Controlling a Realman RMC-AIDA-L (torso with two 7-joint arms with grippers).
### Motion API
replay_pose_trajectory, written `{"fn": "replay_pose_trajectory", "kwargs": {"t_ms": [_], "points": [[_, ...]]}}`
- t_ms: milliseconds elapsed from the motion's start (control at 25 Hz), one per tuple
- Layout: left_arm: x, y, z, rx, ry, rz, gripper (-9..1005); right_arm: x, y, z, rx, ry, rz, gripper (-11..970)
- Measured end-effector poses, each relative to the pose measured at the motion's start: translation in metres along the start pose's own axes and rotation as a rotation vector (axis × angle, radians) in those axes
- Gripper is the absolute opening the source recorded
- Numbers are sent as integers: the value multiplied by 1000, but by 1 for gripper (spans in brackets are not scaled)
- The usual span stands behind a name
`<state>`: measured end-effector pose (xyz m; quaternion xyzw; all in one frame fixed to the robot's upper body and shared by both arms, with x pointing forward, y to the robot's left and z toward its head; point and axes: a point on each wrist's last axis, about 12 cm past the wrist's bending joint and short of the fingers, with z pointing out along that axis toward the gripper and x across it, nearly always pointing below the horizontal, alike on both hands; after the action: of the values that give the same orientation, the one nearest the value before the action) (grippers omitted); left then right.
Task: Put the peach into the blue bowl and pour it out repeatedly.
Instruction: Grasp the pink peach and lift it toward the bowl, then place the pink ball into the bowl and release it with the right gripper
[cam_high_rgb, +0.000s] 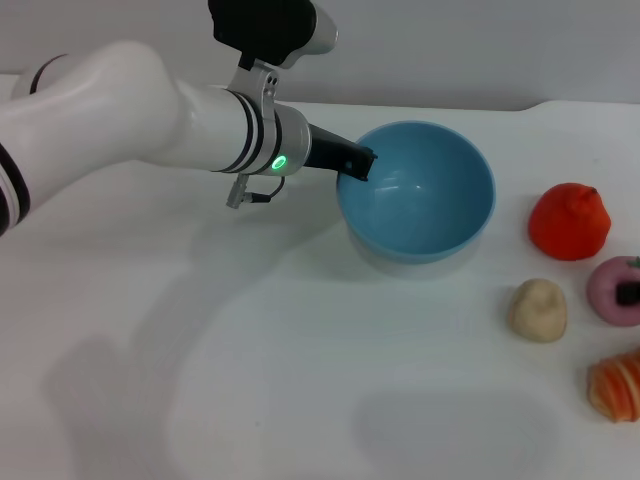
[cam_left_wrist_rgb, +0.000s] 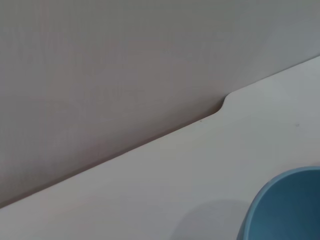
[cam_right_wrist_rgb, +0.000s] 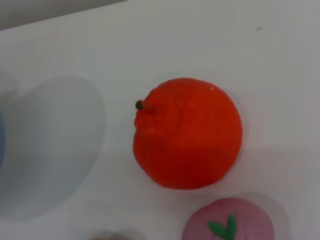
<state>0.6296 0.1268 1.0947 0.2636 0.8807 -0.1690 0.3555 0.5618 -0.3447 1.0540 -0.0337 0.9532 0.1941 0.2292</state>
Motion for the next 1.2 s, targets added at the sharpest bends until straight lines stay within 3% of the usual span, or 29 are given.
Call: {"fn": "replay_pose_trajectory", "kwargs": {"t_ms": [120,480,840,920,1200], "points": [[0,0,0,-1,-2,0,-1,-1,-1,-1,6,-11,10,306],[0,0,0,-4,-7,0,-1,-5,-4,-7,-3,-3,54,303],[-1,-1,0,1,-10,-5,-2,-16,-1,-26,-2,-61,-5,286],[-2,-2,0,4,-10,-3,-2,-23,7,-37,-67,-105,-26,271],[-2,-9,2,19,-4,5,-1,-52,54,-68,-446,-337,-144,221]]}}
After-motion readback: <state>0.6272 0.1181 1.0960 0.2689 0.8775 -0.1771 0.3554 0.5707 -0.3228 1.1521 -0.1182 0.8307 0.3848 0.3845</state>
